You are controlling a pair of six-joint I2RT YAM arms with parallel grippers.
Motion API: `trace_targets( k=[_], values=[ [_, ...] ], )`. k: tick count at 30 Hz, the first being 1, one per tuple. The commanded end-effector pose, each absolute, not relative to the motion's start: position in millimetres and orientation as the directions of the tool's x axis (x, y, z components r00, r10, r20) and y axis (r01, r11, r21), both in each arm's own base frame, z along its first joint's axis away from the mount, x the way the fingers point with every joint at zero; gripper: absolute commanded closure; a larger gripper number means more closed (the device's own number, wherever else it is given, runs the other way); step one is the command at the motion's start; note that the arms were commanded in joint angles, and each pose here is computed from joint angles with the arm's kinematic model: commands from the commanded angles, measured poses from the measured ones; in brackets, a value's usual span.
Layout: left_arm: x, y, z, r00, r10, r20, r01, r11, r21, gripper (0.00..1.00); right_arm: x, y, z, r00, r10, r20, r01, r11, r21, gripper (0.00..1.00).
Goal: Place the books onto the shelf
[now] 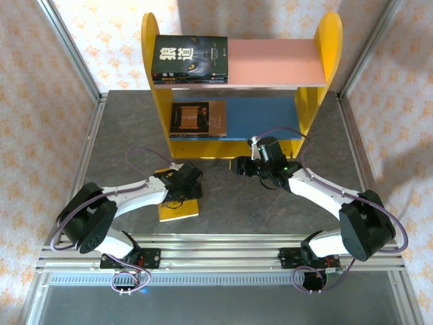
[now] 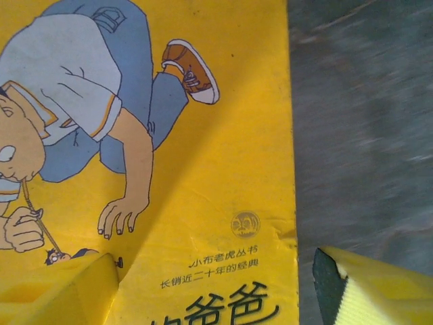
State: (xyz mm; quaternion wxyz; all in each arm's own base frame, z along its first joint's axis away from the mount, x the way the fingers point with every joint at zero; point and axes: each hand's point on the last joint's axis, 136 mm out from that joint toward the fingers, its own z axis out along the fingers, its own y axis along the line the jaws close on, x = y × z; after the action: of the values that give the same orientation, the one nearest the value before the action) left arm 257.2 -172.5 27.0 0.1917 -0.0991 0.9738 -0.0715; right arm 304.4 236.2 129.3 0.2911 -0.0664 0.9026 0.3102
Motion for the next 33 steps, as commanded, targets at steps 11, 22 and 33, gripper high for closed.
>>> trace_targets(
  k=[11, 22, 33],
  values=[
    [261.3, -322.1, 18.9, -0.959, -0.059, -0.278, 0.087, 0.871, -0.484, 0.28, 302.5, 213.3, 127.0, -0.820, 0.057, -0.570, -0.237, 0.872, 0.428, 0.35],
    [279.7, -298.0, 63.8, -0.901, -0.067, -0.428, 0.142, 0.887, -0.439, 0.24, 305.9, 211.6, 112.3, -0.831, -0.006, -0.556, -0.254, 0.893, 0.371, 0.33],
    [290.4, -254.2, 67.1, -0.882, -0.162, -0.443, 0.043, 0.907, -0.418, 0.24, 304.1, 226.2, 90.3, -0.873, -0.052, -0.486, -0.276, 0.873, 0.403, 0.30]
  ],
)
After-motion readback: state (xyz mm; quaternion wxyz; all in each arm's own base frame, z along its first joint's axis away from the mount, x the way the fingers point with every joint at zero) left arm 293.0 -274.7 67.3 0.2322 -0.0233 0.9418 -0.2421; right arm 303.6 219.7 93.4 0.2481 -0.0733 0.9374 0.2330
